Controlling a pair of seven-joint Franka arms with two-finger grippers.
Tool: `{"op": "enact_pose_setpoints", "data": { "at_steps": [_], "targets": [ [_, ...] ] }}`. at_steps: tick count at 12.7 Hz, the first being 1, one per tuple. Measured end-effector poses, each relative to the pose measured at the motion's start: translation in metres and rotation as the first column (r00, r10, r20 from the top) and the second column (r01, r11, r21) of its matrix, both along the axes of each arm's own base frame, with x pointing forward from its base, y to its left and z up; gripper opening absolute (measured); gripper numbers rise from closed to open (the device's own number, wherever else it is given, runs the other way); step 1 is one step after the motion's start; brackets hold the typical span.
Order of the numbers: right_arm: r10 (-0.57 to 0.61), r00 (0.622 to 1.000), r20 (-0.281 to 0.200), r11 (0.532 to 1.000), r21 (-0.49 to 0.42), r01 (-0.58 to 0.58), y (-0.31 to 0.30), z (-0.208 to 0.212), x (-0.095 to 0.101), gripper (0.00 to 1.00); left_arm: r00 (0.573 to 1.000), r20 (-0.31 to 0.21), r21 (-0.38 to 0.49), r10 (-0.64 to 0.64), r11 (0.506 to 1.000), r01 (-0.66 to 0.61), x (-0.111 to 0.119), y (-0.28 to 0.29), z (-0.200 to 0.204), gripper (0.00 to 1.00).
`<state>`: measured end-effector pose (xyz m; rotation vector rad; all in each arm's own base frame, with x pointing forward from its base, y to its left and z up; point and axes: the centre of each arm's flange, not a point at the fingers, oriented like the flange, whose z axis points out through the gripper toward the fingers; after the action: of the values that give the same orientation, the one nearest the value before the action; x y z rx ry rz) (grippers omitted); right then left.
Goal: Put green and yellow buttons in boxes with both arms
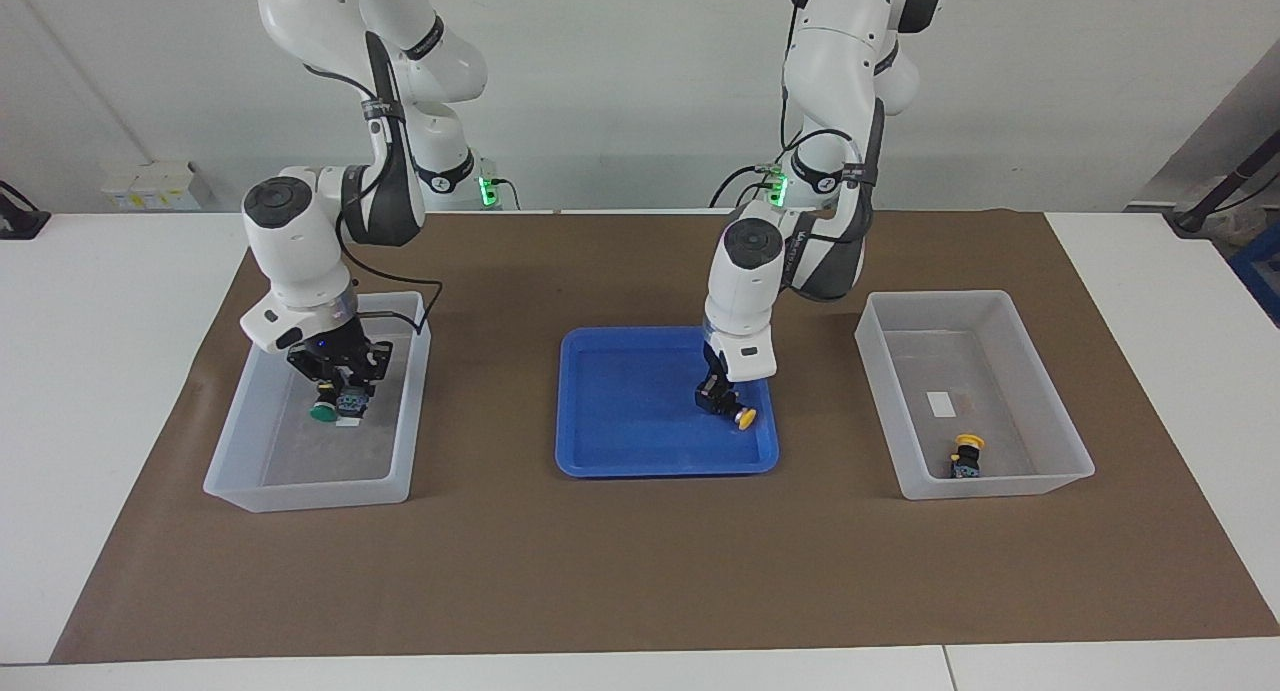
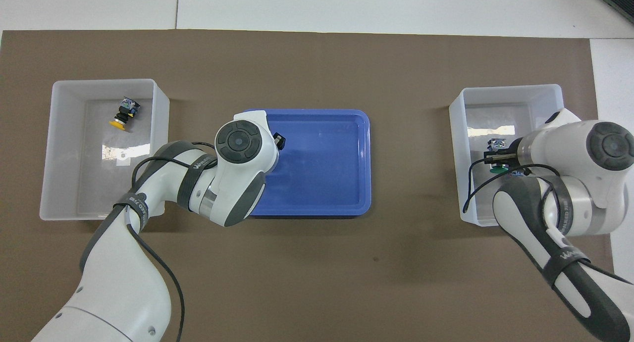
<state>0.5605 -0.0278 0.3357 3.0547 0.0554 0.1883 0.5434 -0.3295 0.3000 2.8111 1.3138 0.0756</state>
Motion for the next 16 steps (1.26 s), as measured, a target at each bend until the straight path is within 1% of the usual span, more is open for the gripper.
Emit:
{"op": "enact_pose_setpoints", "data": {
  "at_steps": [1, 2, 3, 4, 5, 7, 8, 9, 10, 12, 13, 15, 16],
  "targets": [
    [0.002, 1.000, 0.000, 1.000, 0.002, -0.002, -0.001, -0.009, -0.002, 0.40, 1.000, -0.001, 0.000, -0.002, 1.000, 0.002, -0.001, -0.001, 0.000, 0.56],
    [0.012, 1.000, 0.000, 1.000, 0.003, -0.012, 0.000, -0.018, -0.004, 0.40, 1.000, -0.001, 0.000, -0.003, 1.000, 0.003, -0.001, -0.002, 0.000, 0.56],
    [0.031, 1.000, 0.002, 1.000, 0.002, -0.031, 0.001, -0.024, -0.004, 0.40, 1.000, 0.000, 0.000, -0.003, 1.000, 0.003, -0.002, -0.002, 0.000, 0.45],
    [0.041, 0.999, 0.004, 0.999, 0.002, -0.041, 0.002, -0.027, -0.003, 0.41, 1.000, 0.000, 0.000, -0.003, 1.000, 0.003, -0.002, -0.002, 0.000, 0.41],
    [0.046, 0.999, 0.005, 0.999, 0.002, -0.046, 0.003, -0.028, -0.003, 0.51, 1.000, 0.000, 0.000, -0.003, 1.000, 0.003, -0.002, -0.002, 0.000, 0.41],
    [0.047, 0.999, 0.009, 0.999, 0.002, -0.047, 0.003, -0.026, -0.002, 0.75, 1.000, 0.004, 0.001, -0.002, 1.000, 0.002, 0.000, -0.002, 0.002, 0.41],
    [0.046, 0.999, 0.019, 0.999, 0.001, -0.046, 0.003, -0.022, 0.001, 0.85, 1.000, 0.004, 0.004, -0.001, 1.000, 0.001, 0.002, -0.001, 0.005, 0.41],
    [0.042, 0.999, 0.035, 0.999, 0.000, -0.042, 0.003, -0.010, 0.006, 0.97, 1.000, 0.000, 0.015, -0.001, 1.000, 0.001, 0.007, 0.000, 0.012, 0.41],
    [0.027, 0.999, 0.031, 1.000, 0.000, -0.027, 0.005, 0.006, 0.013, 1.00, 1.000, -0.001, 0.027, 0.000, 1.000, 0.000, 0.013, 0.001, 0.022, 0.41],
    [-0.022, 1.000, 0.004, 1.000, -0.002, 0.022, 0.017, 0.058, 0.028, 1.00, 1.000, 0.010, 0.039, 0.008, 0.999, -0.008, 0.031, 0.008, 0.048, 0.41],
    [-0.043, 0.999, 0.001, 0.999, -0.002, 0.043, 0.028, 0.085, 0.034, 1.00, 1.000, 0.018, 0.039, 0.005, 0.999, -0.006, 0.039, 0.015, 0.059, 0.41],
    [-0.085, 0.996, 0.003, 0.996, 0.002, 0.085, 0.052, 0.132, 0.036, 1.00, 1.000, 0.025, 0.040, -0.010, 0.999, 0.009, 0.058, 0.036, 0.080, 0.41],
    [-0.101, 0.995, 0.000, 0.995, 0.006, 0.101, 0.059, 0.150, 0.034, 1.00, 1.000, 0.020, 0.045, -0.024, 0.999, 0.023, 0.068, 0.054, 0.096, 0.41]
  ]
}}
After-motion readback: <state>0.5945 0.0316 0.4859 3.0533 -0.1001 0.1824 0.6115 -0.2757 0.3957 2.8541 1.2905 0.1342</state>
